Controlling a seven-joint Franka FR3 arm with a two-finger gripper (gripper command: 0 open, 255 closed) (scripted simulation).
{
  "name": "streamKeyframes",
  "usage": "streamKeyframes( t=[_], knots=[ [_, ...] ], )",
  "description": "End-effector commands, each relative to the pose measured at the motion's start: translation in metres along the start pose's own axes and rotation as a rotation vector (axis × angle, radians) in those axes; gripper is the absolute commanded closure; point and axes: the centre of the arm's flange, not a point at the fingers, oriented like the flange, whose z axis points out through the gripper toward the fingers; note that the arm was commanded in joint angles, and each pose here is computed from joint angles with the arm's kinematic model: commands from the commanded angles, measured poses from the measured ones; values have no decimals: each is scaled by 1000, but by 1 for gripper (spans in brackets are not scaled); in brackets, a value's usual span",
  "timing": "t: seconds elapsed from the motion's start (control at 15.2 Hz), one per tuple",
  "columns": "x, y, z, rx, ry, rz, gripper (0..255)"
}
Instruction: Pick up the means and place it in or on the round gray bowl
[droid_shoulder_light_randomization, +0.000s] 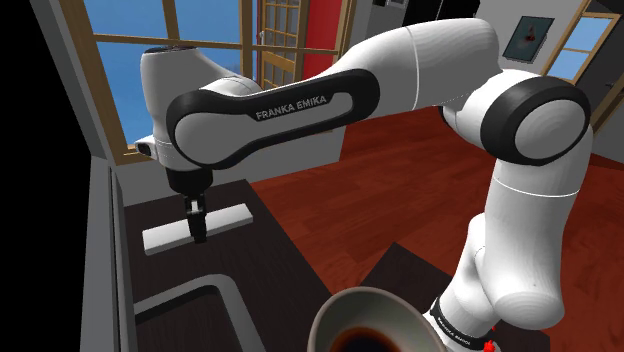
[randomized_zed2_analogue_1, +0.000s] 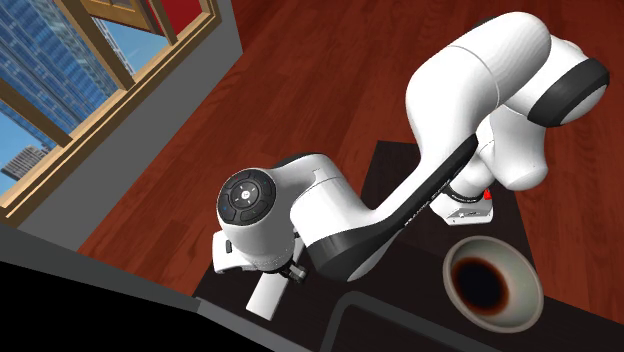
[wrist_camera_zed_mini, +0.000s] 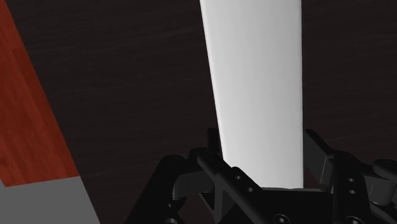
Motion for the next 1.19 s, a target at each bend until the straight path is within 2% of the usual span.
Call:
streamKeyframes(
  t=[0.0, 0.46, 1.12],
  knots=[
    [0, 0, 1, 0, -1, 1, 255],
    [0, 0, 1, 0, -1, 1, 255],
    [0, -1, -52, 0, -1, 1, 255]
  ],
)
